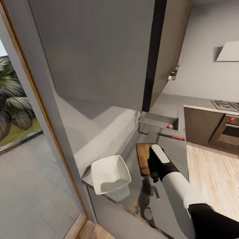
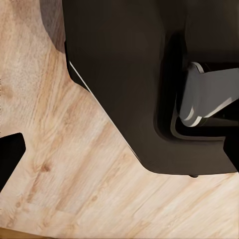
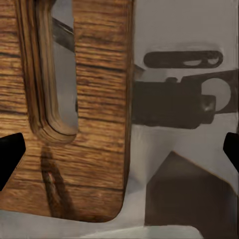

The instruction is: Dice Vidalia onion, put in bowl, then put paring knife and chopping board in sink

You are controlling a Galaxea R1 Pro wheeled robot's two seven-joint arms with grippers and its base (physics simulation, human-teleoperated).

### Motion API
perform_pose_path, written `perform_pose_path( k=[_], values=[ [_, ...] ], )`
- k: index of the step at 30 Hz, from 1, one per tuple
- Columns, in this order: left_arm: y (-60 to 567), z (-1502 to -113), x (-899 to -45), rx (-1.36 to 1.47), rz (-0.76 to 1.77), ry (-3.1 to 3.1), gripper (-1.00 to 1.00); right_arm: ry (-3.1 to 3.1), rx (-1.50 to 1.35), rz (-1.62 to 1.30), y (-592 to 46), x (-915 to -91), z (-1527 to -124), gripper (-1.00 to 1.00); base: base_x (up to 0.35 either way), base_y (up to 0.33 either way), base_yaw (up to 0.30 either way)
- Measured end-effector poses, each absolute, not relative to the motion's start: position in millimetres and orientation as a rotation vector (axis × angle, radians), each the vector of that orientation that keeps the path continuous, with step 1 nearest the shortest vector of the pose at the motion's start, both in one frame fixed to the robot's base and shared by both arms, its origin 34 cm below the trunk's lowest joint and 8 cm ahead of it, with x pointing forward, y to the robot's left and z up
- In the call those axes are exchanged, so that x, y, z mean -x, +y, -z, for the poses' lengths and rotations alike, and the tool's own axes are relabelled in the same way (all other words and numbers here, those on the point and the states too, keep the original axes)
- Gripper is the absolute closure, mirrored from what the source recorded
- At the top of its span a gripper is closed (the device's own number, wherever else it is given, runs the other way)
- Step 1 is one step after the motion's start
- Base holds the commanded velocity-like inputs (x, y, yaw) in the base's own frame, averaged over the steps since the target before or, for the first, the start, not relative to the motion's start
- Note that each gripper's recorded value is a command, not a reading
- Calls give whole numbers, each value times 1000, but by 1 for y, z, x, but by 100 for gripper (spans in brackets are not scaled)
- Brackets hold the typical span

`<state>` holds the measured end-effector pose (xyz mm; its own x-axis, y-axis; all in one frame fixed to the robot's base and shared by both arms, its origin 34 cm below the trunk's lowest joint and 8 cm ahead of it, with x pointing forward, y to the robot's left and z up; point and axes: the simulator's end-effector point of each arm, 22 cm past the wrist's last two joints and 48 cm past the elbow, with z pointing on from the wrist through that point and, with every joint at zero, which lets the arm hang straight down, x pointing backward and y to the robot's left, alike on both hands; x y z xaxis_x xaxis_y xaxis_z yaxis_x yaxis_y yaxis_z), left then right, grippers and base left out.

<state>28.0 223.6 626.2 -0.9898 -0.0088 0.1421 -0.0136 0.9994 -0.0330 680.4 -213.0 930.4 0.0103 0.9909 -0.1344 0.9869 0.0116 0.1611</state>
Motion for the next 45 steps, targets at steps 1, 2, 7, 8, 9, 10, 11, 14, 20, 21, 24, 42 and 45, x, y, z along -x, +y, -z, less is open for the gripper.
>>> perform_pose_path(
  k=[1, 2, 7, 8, 9, 10, 11, 14, 20, 21, 24, 42, 45],
  values=[
    [224, -626, -28, -17, -51, -2999, -100, 2073, -2072, -28, -213, -680, -930, -100, 0, 0, -176],
    [224, -626, -28, -17, -51, -2999, -100, 2073, -2072, -28, -213, -680, -930, -100, 0, 0, -182],
    [222, -626, -28, -18, -54, -2999, -100, 2073, -2073, -29, -213, -680, -930, -100, 0, 0, -106],
    [221, -626, -28, -18, -56, -2999, -100, 2073, -2073, -29, -213, -680, -930, -100, 0, 0, -37],
    [221, -626, -28, -18, -56, -2999, -100, 2073, -2073, -29, -213, -680, -930, -100, 0, 0, -53],
    [221, -626, -28, -18, -57, -2999, -100, 2073, -2073, -29, -213, -680, -930, -100, 0, 0, -83],
    [220, -626, -28, -18, -57, -2999, -100, 2073, -2073, -29, -213, -680, -930, -100, 0, 0, -152],
    [220, -626, -28, -18, -57, -2999, -100, 2073, -2073, -29, -213, -680, -930, -100, 0, 0, -200],
    [220, -626, -28, -18, -58, -2998, -100, 2072, -2071, -30, -213, -681, -930, -100, 0, 0, -90],
    [220, -626, -28, -18, -58, -2998, -100, 2072, -2072, -30, -213, -681, -930, -100, 0, 0, -8],
    [220, -626, -28, -18, -58, -2998, -100, 2072, -2071, -30, -213, -681, -930, -100, 0, 0, -5],
    [220, -627, -23, -19, -58, -2985, -100, 2080, -2076, -16, -213, -680, -923, -100, 0, 0, 0],
    [220, -628, -22, -19, -58, -2983, -100, 2081, -2076, -15, -213, -680, -922, -100, 0, 0, 0]
  ],
)
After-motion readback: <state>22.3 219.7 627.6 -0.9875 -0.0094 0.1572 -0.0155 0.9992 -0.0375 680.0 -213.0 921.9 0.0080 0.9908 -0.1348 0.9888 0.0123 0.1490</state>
